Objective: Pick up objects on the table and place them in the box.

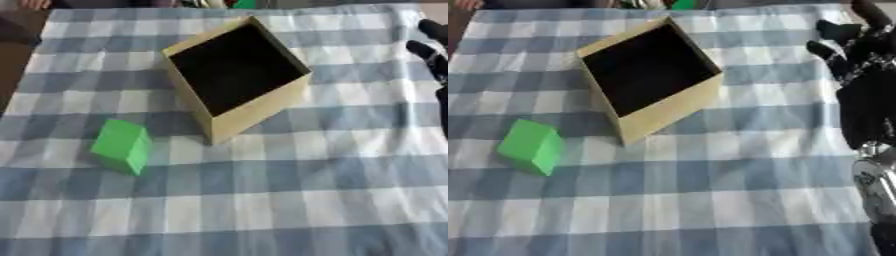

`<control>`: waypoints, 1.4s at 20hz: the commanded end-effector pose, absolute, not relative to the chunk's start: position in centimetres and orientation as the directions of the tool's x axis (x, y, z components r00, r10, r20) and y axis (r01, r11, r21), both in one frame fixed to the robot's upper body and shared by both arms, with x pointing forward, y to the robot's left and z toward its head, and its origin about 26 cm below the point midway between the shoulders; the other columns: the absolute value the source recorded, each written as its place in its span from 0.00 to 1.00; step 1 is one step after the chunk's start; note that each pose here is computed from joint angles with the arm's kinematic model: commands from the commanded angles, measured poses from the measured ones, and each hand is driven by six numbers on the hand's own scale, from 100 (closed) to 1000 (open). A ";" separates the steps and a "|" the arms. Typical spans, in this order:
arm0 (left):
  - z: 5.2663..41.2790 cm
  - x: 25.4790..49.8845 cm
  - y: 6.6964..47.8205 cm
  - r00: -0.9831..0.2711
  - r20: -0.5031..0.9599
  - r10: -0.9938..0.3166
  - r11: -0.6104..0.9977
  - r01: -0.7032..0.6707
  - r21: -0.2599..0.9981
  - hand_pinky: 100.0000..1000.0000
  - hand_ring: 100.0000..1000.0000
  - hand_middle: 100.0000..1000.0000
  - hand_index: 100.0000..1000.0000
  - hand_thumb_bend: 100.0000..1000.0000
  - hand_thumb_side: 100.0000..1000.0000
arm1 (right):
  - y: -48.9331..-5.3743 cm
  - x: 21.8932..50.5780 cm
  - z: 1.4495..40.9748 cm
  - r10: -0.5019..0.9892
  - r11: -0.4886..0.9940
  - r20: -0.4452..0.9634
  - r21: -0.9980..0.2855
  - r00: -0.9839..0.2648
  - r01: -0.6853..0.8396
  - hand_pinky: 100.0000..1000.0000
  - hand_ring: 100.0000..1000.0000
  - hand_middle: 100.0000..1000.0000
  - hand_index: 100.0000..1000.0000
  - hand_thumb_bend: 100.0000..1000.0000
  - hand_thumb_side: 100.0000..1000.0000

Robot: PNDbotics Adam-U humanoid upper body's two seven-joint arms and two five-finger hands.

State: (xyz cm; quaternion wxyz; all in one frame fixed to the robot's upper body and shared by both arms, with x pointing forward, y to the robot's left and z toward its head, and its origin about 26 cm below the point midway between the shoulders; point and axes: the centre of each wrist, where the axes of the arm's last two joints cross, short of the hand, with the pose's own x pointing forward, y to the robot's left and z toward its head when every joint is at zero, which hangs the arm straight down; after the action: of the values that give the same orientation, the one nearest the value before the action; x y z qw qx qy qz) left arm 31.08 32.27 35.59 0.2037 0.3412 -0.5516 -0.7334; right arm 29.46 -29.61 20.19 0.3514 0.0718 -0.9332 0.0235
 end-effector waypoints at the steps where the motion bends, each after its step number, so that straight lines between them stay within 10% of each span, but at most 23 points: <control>1: 36.8 30.8 31.4 -0.729 -0.376 -0.572 -0.453 -0.102 0.886 0.77 0.90 0.88 1.00 0.80 0.73 | -29.5 29.3 21.0 -0.116 0.987 0.644 -0.013 -0.756 -0.163 0.79 0.85 0.56 0.89 0.00 0.96; 28: 33.1 36.9 26.8 -0.829 -0.408 -0.382 -0.614 -0.102 0.783 0.80 0.92 0.89 1.00 0.83 0.56 | -28.8 29.4 20.9 -0.137 0.980 0.666 -0.015 -0.733 -0.197 0.79 0.85 0.56 0.89 0.00 0.96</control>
State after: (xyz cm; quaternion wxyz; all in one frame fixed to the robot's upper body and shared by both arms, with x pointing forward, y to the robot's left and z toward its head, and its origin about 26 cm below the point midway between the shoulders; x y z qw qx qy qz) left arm 37.03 26.64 32.20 0.1535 0.2989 -0.5323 -0.7770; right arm 29.59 -28.89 20.08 0.3648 0.0882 -0.9262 0.0369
